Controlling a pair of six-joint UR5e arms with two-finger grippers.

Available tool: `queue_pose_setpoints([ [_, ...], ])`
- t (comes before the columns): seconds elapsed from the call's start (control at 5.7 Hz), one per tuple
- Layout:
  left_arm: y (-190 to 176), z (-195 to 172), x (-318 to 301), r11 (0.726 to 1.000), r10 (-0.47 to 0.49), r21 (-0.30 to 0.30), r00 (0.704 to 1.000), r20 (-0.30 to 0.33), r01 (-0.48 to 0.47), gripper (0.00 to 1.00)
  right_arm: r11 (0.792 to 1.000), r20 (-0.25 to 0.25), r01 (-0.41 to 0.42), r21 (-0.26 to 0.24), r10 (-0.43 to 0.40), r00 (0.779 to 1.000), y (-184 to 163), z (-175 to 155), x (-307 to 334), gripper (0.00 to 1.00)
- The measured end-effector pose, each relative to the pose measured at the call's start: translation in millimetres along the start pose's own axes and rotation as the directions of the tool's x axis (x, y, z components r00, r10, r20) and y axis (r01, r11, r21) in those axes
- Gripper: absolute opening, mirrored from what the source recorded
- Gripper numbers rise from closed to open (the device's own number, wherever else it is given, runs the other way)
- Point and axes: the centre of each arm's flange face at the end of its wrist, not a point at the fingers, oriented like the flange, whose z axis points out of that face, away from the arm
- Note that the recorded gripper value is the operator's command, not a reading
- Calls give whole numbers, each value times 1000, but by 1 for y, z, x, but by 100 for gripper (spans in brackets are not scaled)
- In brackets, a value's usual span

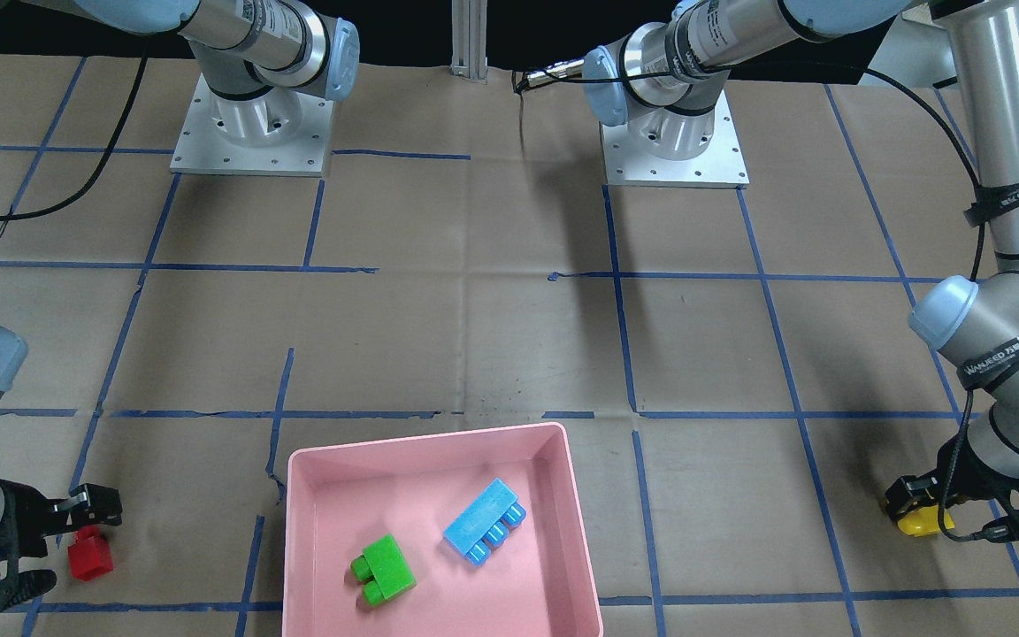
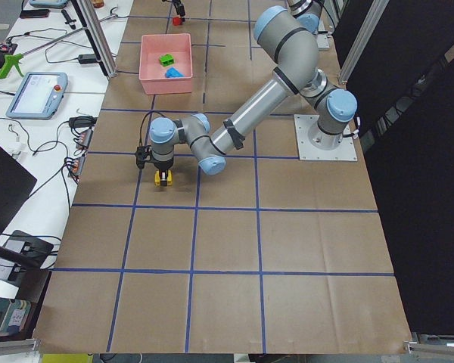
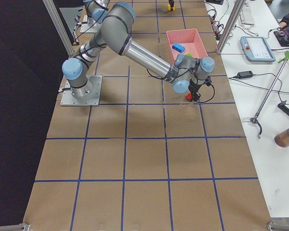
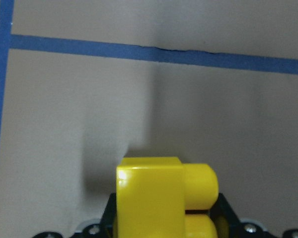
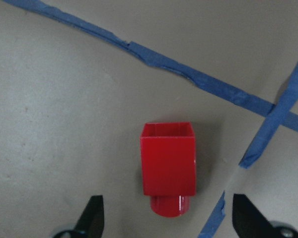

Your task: Put all blocks into box

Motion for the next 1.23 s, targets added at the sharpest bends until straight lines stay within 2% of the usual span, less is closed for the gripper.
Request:
queue_pose_setpoints([
  [0.18,1,-20,12,997,-81,9,996,-20,81,40,1000,-12,2,14,-2,1000,-2,-1,1,61],
  [0.35,3,-55,43,980,-196,11,979,-60,197,40,1000,-23,3,27,-2,1000,-4,-3,2,60],
  [0.53,4,-89,98,955,-296,10,951,-87,298,38,1000,-25,3,29,-3,1000,-4,-2,2,47],
  [0.7,5,-112,171,917,-395,11,912,-110,399,36,1000,-24,4,28,-4,1000,-5,0,2,36],
  [0.88,11,-125,248,860,-507,-5,852,-133,511,34,1000,-24,7,28,-7,1000,-6,1,1,28],
  [1.05,24,-132,319,788,-610,-20,775,-163,616,34,1000,-26,11,28,-11,1000,-7,0,-1,27],
  [1.23,34,-136,386,700,-704,-39,679,-209,713,34,999,-35,14,37,-13,999,-8,-4,-2,27],
])
